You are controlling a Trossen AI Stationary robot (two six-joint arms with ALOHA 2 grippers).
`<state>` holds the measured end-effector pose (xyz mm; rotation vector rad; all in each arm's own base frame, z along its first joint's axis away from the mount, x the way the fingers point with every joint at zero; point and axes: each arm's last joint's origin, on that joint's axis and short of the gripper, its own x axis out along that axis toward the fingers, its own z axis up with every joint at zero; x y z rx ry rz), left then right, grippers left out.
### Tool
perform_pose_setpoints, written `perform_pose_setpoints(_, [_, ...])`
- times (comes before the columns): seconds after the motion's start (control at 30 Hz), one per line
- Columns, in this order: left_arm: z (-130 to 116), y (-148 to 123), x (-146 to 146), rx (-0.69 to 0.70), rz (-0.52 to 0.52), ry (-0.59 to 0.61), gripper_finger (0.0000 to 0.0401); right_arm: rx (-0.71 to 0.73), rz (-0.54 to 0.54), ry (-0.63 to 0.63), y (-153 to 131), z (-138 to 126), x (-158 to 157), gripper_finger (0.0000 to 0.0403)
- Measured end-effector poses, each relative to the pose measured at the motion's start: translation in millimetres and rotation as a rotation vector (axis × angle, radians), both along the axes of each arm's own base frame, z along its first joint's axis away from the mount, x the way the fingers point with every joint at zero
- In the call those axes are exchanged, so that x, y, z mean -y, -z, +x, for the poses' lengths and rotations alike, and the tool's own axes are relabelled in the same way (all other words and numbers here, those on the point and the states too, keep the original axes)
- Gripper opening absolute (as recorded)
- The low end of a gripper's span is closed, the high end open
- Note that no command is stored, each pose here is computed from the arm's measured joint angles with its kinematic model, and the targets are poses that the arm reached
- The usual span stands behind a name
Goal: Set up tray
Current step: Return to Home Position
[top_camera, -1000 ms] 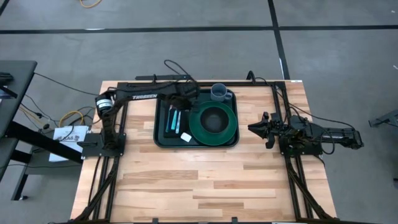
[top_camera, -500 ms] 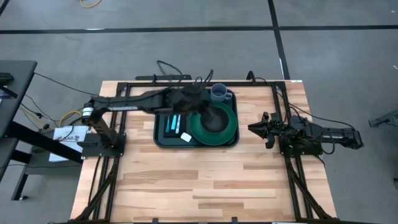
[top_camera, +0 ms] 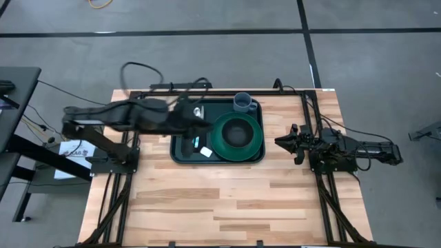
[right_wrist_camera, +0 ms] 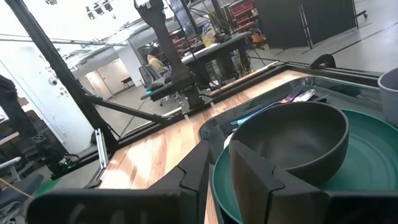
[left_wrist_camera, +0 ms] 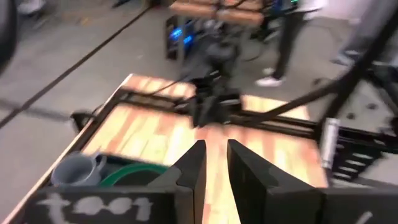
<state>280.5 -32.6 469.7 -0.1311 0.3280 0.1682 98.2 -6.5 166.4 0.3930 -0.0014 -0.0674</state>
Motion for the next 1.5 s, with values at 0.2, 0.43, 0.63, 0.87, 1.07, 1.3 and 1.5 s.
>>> perform_pose_setpoints(0.2, [-43.5,-19.2,11.0,0.025,0.080,0.142,0.0052,-0.001,0.000,0.000,0.1,0.0,0.0,0.0059])
perform_pose_setpoints(0.43, [-72.3,-15.0,14.8,0.052,0.067,0.284,0.0052,-0.005,0.000,-0.002,0.4,0.0,-0.1,0.0059])
perform_pose_setpoints(0.63, [-107.6,17.0,10.4,0.236,-0.005,0.293,0.0052,-0.005,0.000,-0.002,0.3,0.0,0.0,0.0059])
perform_pose_setpoints(0.87, [-157.1,58.7,-4.0,0.483,-0.050,0.247,0.0052,-0.006,0.001,-0.002,0.4,0.0,0.0,0.0059])
perform_pose_setpoints(1.07, [-195.8,93.4,-16.5,0.632,-0.061,0.172,0.0052,-0.006,0.001,-0.001,0.4,0.0,0.0,0.0059])
perform_pose_setpoints(1.3, [-223.7,130.3,-25.4,0.719,-0.075,0.122,0.0052,-0.007,0.000,-0.001,0.5,-0.1,0.0,0.0059])
perform_pose_setpoints(1.5, [-233.6,159.9,-26.7,0.751,-0.083,0.168,0.0052,-0.007,0.001,-0.001,0.5,-0.1,0.0,0.0059])
